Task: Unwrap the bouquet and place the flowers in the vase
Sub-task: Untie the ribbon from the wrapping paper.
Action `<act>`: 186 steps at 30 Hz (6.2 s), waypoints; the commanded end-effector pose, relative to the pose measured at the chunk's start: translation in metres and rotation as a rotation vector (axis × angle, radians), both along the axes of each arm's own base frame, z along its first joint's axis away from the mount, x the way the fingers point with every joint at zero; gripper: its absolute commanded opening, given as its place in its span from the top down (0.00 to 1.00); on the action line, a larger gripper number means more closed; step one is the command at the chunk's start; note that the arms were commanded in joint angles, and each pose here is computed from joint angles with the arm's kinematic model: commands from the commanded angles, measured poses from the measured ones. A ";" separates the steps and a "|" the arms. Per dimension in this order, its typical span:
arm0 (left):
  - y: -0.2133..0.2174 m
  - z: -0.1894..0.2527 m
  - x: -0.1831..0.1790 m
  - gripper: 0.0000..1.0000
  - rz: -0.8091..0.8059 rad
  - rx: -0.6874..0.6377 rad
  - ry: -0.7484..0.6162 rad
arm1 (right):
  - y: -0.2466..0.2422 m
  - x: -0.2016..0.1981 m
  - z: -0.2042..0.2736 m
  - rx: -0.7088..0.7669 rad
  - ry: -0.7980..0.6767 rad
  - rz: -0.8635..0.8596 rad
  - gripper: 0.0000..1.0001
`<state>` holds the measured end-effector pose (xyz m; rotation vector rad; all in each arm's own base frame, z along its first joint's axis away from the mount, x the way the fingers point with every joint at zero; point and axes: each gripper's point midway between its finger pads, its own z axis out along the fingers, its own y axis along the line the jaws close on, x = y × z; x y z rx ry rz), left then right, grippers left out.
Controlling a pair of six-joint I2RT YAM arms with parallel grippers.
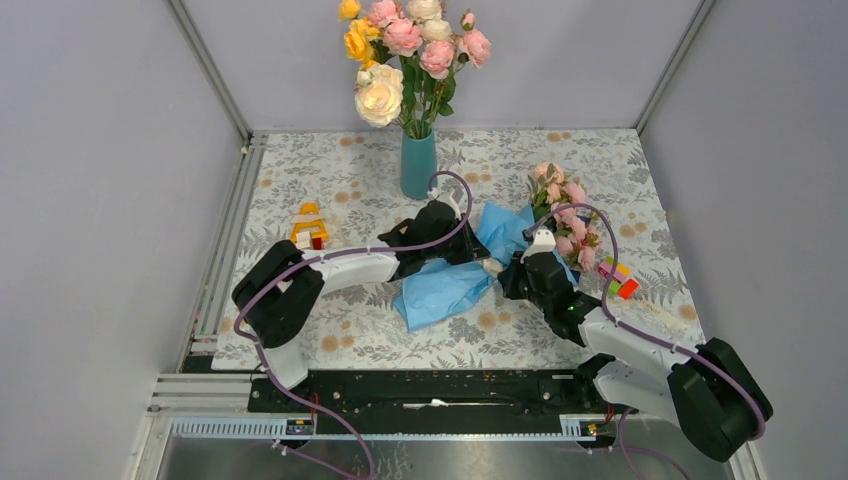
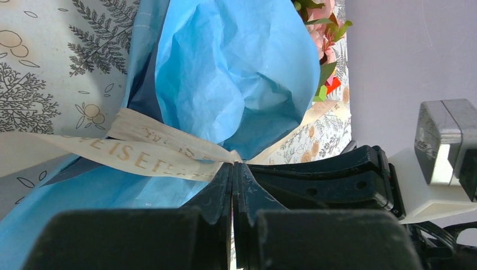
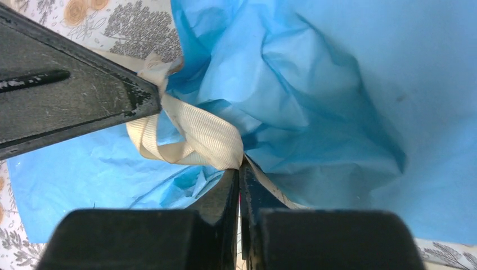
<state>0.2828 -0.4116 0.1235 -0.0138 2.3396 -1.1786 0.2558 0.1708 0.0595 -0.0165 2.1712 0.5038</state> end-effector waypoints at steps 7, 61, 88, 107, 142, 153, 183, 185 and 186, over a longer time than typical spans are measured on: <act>0.017 0.027 0.028 1.00 0.062 -0.046 -0.078 | -0.041 0.003 0.014 -0.040 -0.032 -0.221 1.00; 0.043 0.034 -0.037 0.37 0.001 0.104 -0.216 | -0.060 -0.025 0.016 0.099 0.180 -0.202 0.65; -0.007 -0.002 -0.019 0.50 0.078 0.032 -0.082 | -0.046 -0.033 0.040 0.157 0.146 -0.109 0.60; 0.008 0.008 -0.004 1.00 0.192 -0.048 -0.126 | -0.039 -0.037 0.044 0.136 0.140 -0.029 0.50; 0.022 0.036 -0.011 1.00 0.006 0.003 -0.163 | 0.009 0.021 0.054 0.090 0.206 0.213 0.78; 0.052 0.027 0.005 1.00 0.103 0.043 -0.159 | -0.021 0.011 0.044 0.024 0.196 0.063 0.96; 0.158 -0.025 0.024 1.00 0.258 0.183 -0.099 | -0.127 -0.029 0.025 -0.116 0.233 -0.446 1.00; 0.161 -0.027 0.021 1.00 0.253 0.196 -0.102 | -0.128 -0.030 0.025 -0.114 0.232 -0.444 1.00; 0.163 -0.027 0.019 1.00 0.246 0.203 -0.108 | -0.126 -0.030 0.026 -0.107 0.229 -0.437 1.00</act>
